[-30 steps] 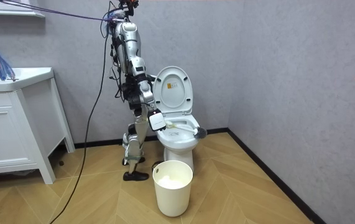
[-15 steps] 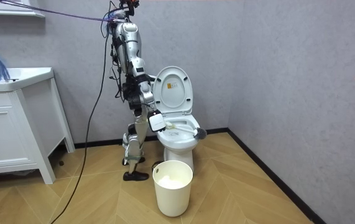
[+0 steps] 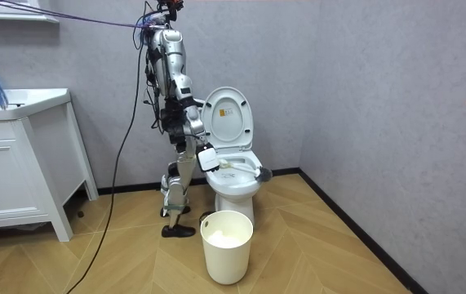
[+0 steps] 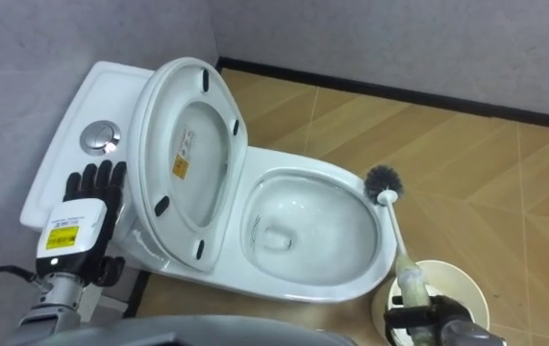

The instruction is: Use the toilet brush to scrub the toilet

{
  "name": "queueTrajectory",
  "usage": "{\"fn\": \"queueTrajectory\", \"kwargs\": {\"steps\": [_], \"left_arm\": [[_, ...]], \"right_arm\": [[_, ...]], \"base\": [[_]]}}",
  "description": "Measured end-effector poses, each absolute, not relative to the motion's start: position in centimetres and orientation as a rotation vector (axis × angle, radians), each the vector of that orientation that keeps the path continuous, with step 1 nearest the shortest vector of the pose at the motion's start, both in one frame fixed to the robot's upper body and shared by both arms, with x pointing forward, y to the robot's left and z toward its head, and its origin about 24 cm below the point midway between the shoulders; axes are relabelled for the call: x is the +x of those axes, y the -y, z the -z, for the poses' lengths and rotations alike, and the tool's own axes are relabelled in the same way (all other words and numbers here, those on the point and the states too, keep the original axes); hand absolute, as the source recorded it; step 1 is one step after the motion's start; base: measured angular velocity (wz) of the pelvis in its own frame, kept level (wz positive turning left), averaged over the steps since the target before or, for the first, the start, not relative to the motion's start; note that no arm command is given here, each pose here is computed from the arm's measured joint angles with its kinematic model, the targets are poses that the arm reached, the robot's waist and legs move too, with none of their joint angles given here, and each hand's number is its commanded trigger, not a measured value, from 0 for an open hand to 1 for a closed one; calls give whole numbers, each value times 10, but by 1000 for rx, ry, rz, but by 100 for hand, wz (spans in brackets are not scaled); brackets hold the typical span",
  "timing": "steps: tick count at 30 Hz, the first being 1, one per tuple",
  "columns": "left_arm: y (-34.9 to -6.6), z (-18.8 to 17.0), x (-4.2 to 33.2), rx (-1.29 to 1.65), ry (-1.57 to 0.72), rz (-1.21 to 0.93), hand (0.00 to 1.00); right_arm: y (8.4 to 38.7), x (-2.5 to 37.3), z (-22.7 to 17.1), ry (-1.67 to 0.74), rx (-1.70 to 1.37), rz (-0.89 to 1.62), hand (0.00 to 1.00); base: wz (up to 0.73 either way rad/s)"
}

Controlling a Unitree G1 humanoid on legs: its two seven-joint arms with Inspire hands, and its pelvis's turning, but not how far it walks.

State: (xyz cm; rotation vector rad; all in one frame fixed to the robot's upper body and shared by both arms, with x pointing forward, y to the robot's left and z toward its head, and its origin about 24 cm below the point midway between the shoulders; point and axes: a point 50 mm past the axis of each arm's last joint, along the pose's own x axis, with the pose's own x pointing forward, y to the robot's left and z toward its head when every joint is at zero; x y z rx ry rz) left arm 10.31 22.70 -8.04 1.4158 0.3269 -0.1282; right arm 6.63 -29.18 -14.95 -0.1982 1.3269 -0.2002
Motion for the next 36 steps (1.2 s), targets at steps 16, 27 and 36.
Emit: {"fn": "queueTrajectory", "kwargs": {"steps": [16, 27, 36], "left_arm": [[-227, 78, 108, 1416, -309, 112, 0], [-224, 74, 120, 1407, -283, 116, 0], [-224, 72, 125, 1405, -274, 108, 0]], "right_arm": [[282, 103, 143, -1226, -409, -16, 100], [260, 114, 142, -1143, -759, -326, 100], [250, 104, 146, -1146, -965, -503, 100]], "base": [[0], [0], [0]]}}
